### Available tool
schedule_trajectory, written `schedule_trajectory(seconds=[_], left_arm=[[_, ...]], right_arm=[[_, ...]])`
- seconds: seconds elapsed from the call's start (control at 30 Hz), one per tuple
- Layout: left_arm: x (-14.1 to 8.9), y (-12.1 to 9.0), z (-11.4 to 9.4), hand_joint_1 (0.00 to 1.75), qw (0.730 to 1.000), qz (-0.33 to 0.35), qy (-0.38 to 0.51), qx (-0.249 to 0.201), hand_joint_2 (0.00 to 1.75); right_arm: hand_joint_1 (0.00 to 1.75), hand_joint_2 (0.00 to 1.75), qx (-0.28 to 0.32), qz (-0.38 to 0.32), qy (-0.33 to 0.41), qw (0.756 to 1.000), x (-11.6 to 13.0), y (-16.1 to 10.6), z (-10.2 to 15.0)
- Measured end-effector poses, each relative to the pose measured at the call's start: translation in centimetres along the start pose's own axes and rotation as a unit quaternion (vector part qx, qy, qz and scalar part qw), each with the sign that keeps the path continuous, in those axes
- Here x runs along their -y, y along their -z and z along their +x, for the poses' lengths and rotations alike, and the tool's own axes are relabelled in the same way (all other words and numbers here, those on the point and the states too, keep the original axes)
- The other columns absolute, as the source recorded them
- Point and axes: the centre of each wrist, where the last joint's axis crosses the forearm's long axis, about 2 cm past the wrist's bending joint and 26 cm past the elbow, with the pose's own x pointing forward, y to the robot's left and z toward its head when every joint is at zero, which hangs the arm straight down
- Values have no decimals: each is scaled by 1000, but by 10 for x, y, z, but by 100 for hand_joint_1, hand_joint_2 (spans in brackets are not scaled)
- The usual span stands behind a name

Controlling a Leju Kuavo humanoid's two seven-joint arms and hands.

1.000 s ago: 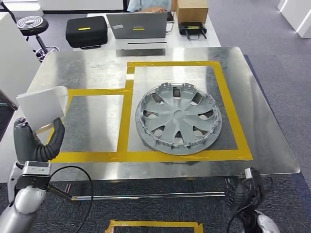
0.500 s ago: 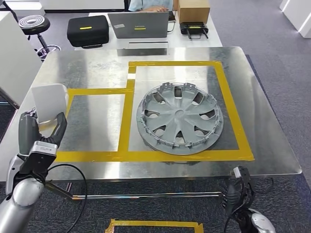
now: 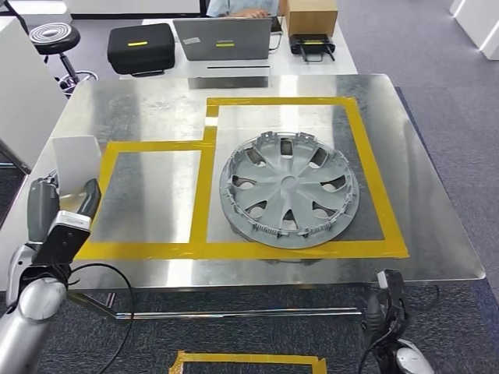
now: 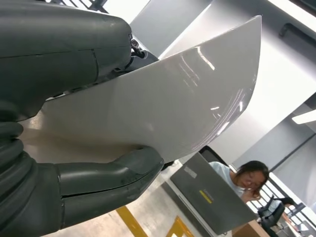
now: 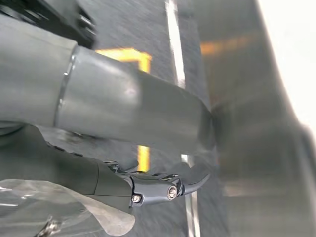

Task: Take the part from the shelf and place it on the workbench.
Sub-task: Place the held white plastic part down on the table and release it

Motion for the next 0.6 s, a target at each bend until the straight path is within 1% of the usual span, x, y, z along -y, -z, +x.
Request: schedule_trajectory(seconds=[0.17,0.2,0.23,0.3,0.37,0.4,0.43,0.53,0.6], left_arm=[[-4,-11,-7,175,1000,1,10,-14,175],[-5,-14,-7,175,1000,4,16,-19,175],[-7,-20,-8,175,999,7,23,-25,175],[-20,-38,-10,175,999,13,35,-37,175],[-35,-53,-14,175,998,12,43,-42,175],[-40,-55,-16,175,998,11,48,-41,175],[-44,-56,-18,175,998,9,53,-40,175],[-48,-54,-18,175,997,6,63,-37,175],[-48,-53,-18,175,997,7,65,-38,175]], right_arm=[[0,0,41,-12,-4,999,-5,-4,-11],[0,0,58,-15,-13,998,-4,-7,-17],[0,0,81,-15,-26,996,-1,-13,-29],[0,0,143,1,-60,988,12,-33,-67],[0,0,165,27,-81,983,28,-55,-101],[0,0,158,35,-86,983,34,-61,-109],[0,0,149,40,-90,984,39,-63,-110],[0,0,151,43,-92,983,47,-54,-91],[0,0,157,35,-85,983,53,-50,-83]])
